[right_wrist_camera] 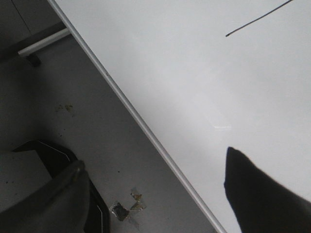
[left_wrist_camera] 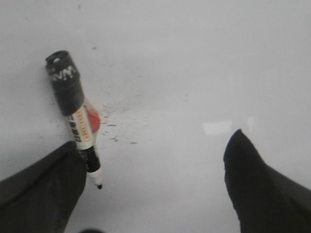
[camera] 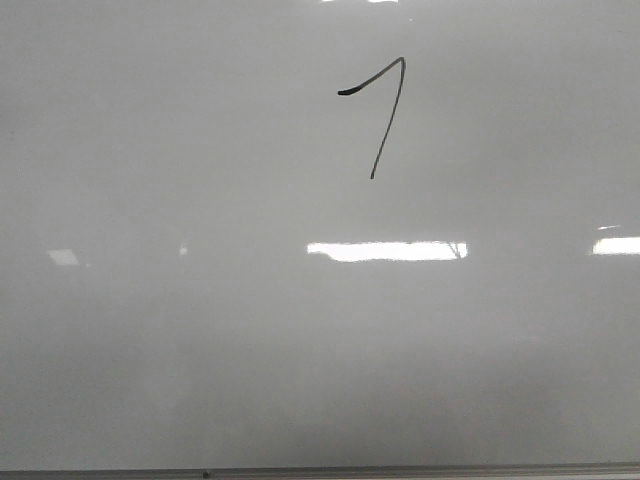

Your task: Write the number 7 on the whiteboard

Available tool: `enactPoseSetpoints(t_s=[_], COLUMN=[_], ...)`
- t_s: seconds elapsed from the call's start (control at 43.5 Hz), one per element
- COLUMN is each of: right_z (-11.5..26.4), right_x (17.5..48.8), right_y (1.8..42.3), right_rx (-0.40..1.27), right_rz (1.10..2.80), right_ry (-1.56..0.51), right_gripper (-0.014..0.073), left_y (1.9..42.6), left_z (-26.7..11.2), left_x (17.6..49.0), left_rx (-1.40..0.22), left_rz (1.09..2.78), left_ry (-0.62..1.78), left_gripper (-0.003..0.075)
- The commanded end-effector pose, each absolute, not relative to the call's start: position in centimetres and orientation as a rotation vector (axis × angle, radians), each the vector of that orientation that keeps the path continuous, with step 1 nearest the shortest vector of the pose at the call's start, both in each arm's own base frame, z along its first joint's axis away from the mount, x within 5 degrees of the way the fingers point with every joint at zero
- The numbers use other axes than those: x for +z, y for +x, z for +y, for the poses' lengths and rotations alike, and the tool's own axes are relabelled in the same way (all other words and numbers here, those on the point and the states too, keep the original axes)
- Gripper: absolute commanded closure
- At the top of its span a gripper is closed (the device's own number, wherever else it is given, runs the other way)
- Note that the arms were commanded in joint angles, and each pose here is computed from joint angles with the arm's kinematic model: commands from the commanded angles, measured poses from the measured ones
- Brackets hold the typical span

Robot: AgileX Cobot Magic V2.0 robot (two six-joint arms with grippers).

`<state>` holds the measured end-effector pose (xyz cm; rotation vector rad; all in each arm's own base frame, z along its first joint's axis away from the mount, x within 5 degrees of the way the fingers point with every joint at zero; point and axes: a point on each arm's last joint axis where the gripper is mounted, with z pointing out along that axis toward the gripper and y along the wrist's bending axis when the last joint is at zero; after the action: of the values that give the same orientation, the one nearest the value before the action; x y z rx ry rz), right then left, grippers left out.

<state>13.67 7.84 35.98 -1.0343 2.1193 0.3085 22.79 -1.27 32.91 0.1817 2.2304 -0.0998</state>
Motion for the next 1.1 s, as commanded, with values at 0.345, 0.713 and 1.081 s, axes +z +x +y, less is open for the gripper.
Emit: enactPoseSetpoints(t_s=[0.345, 0.713, 1.081], right_z=[5.5, 4.7, 4.8], right_x=[38.0, 38.0, 38.2], right_y=[11.2, 9.6, 9.7], right_rx=[0.268, 0.276, 0.276], right_rz=[2.196, 2.124, 2.103], right_ry=[-0.649, -0.577, -0.568], right_gripper=[0.0003, 0.0040, 0.0661], left_y=[12.4, 9.3, 9.4], left_z=[-3.6, -2.6, -2.8], left_x=[38.3, 38.4, 38.7], left_rx=[-0.139, -0.159, -0.186], left_rz=[2.090, 2.043, 2.015], left_ry=[0.404, 0.299, 0.290], left_gripper=[0.0153, 0.0218, 0.0694])
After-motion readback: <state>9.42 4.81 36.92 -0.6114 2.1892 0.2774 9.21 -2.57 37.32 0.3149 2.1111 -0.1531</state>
